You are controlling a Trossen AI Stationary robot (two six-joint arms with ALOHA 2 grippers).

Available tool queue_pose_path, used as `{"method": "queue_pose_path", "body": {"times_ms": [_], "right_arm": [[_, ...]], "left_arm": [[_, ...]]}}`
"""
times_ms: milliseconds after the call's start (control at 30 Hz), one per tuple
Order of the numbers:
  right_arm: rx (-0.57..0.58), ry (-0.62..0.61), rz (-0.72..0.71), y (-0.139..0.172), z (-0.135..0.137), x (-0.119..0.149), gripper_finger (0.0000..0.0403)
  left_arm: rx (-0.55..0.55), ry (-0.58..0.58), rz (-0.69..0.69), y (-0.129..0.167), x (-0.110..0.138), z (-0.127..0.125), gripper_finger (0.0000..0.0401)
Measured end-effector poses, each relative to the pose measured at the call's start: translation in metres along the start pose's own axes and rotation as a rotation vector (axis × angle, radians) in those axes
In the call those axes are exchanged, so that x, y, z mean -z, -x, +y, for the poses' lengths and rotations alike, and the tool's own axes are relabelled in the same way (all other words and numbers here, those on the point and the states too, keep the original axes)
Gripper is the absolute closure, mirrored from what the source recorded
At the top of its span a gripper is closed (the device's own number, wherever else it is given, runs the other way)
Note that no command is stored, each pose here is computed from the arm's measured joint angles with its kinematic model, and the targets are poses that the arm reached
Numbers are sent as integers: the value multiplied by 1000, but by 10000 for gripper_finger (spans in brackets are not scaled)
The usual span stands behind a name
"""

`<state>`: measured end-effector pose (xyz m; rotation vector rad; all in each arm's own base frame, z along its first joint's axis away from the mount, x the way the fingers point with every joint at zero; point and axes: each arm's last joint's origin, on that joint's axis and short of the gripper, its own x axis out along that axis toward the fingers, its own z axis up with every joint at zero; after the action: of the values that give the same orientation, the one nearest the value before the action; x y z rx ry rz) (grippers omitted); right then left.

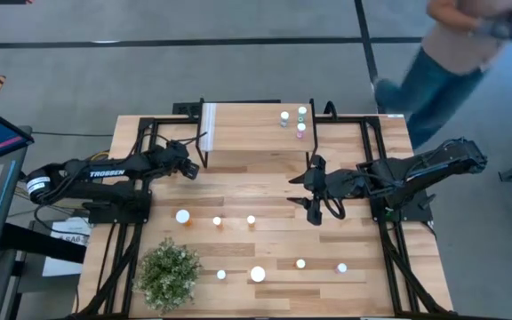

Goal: Pick and place medicine bottles onto shelf by color
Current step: Put the blue bottle on the shelf

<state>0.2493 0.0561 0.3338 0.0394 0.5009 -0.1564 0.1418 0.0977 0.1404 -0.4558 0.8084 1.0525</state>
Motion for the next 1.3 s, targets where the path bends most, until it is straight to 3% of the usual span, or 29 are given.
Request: {"method": "queue_pose_path", "body": {"times_ms": [267, 533, 967, 1300], "right_arm": [[0, -5, 0, 0, 0, 0, 147], [-6, -4, 0, 1, 2, 0, 147], [-5, -6, -2, 0, 1, 0, 147], [-5, -10, -11, 0, 1, -1, 147]], "left_arm": [[7, 9, -15, 3, -1, 1, 298], [26, 39, -56, 26, -7, 8, 304], [12, 6, -163, 104, -64, 17, 305], [38, -101, -244, 138, -126, 3, 305]]}}
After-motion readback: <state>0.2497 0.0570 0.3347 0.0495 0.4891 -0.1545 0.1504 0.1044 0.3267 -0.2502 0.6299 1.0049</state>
